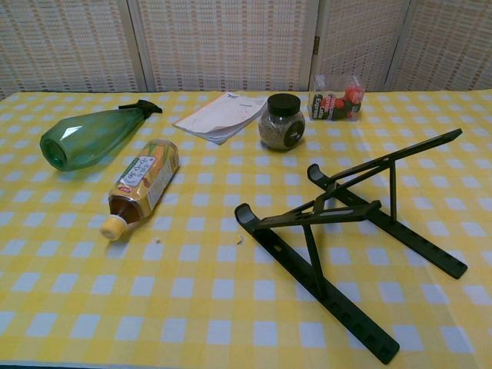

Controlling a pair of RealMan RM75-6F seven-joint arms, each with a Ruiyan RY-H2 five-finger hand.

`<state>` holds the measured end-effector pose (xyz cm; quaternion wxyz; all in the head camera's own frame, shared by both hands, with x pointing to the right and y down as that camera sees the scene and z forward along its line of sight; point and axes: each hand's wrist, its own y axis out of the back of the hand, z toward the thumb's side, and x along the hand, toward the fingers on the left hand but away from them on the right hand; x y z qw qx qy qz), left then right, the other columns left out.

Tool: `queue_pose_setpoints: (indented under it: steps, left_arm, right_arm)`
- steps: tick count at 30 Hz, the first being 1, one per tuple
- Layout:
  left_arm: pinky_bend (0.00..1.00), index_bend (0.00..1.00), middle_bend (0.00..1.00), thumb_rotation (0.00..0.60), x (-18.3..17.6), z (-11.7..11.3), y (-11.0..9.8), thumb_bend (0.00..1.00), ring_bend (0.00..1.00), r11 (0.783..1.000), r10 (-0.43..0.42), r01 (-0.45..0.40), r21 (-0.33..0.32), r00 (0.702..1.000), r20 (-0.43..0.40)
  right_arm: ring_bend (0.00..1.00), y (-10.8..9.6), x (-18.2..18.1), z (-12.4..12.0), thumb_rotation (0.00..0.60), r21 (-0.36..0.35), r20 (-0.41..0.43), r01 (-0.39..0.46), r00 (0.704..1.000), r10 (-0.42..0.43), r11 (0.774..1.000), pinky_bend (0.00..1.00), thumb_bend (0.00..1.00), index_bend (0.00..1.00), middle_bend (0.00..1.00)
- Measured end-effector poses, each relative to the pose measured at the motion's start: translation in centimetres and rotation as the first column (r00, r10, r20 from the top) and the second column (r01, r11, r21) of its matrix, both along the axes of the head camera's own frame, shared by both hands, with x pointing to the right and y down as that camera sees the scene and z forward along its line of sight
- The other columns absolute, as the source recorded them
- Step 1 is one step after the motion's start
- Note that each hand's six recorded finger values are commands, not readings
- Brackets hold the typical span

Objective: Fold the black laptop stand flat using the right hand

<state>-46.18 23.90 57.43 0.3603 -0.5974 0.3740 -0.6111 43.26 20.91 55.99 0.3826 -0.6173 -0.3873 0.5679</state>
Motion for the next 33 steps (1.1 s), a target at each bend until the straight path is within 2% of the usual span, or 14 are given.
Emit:
queue_pose_setpoints:
  steps: [11,17,25,29,33]
  left_arm:
    - [0.0,0.01,0.0,0.6,0.0,0.0,0.2,0.13,0.0,1.0,0.0,0.0,0.005,1.0,-0.006]
    - [0.0,0.01,0.0,0.6,0.1,-0.1,0.1,0.13,0.0,1.0,0.004,-0.004,0.007,1.0,-0.009]
    - [0.0,0.01,0.0,0.6,0.2,-0.1,0.2,0.13,0.0,1.0,0.007,-0.007,0.004,1.0,-0.01]
    - [0.0,0.01,0.0,0.6,0.2,0.0,0.3,0.13,0.0,1.0,0.006,-0.006,-0.003,1.0,-0.01]
    - [0.0,0.01,0.0,0.6,0.2,0.0,0.3,0.13,0.0,1.0,0.006,-0.006,-0.008,1.0,-0.008]
  right_arm:
    - [0.0,0.1,-0.2,0.0,0.6,-0.009,0.025,0.009,1.0,-0.008,1.0,0.0,0.4,0.0,0.0]
    - [0.01,-0.2,-1.0,0.4,0.6,-0.029,0.065,0.035,0.997,-0.033,0.999,0.0,0.4,0.0,0.0]
    - [0.01,-1.3,-3.2,1.9,0.6,-0.105,0.211,0.091,0.975,-0.067,0.99,0.0,0.4,0.0,0.0]
    - [0.01,-2.1,-4.4,3.0,0.6,-0.162,0.32,0.108,0.946,-0.051,0.981,0.0,0.4,0.0,0.0]
    - [0.0,-3.1,-5.5,4.5,0.6,-0.228,0.428,0.126,0.904,-0.017,0.965,0.0,0.4,0.0,0.0]
